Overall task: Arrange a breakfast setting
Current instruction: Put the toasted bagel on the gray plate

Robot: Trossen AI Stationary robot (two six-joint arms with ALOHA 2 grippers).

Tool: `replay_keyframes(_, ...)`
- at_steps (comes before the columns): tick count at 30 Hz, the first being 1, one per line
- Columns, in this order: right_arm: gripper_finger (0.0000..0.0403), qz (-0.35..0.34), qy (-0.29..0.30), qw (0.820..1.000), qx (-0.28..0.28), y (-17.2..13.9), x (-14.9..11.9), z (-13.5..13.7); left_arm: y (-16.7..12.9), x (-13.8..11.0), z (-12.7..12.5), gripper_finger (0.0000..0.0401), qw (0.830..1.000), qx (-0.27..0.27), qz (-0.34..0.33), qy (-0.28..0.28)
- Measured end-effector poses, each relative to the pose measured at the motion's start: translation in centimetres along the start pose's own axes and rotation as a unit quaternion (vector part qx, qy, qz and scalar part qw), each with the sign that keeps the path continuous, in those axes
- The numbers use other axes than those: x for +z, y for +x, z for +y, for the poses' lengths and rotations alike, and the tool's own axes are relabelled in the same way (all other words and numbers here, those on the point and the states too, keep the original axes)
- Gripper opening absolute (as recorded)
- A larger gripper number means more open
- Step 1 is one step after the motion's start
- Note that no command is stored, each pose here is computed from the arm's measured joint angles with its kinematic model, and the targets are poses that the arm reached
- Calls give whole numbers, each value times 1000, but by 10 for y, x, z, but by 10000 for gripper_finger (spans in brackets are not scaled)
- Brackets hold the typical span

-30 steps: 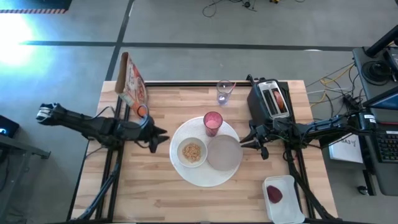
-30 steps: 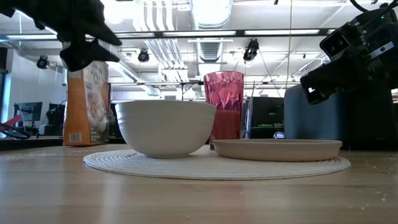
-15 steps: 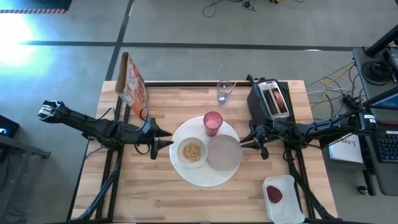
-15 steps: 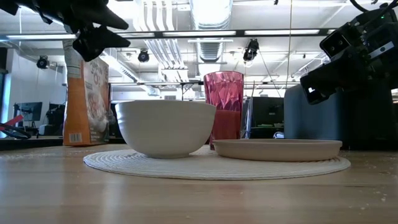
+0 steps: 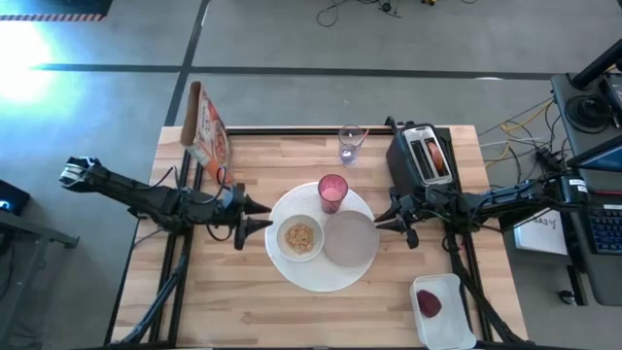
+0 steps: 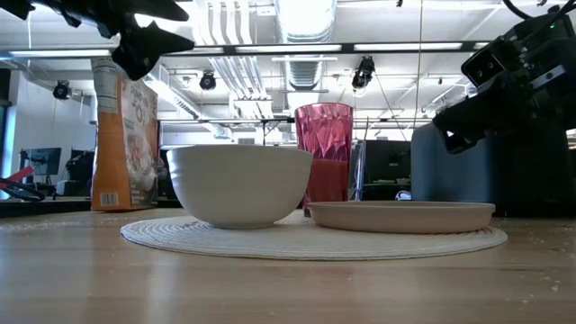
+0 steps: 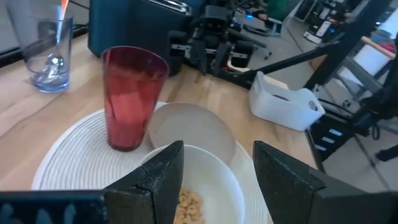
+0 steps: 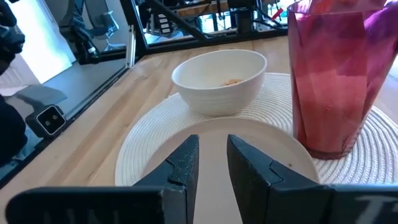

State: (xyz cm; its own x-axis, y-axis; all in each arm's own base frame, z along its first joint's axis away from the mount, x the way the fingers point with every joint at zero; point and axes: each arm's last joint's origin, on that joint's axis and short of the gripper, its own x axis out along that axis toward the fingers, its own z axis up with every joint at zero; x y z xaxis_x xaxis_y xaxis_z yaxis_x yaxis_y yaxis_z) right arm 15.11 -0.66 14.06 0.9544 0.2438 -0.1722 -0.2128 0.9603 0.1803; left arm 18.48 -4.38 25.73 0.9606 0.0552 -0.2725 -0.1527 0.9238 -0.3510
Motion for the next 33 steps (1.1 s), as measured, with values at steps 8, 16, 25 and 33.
replay_keyframes(8, 82, 0, 0, 1000, -1, 0, 0, 0, 0, 0, -1, 176, 1000, -14, 5, 8)
replay_keyframes(16, 74, -11, -1, 999, -38, 0, 2, -2, 0, 3, -3, 176, 998, -22, -13, 50)
replay_keyframes(25, 80, -25, 111, 993, -34, 0, 4, -2, 0, 3, -3, 176, 998, -22, -14, 53)
replay_keyframes(33, 75, -35, 150, 987, -37, 0, 5, -2, 0, 3, -3, 176, 998, -22, -12, 54)
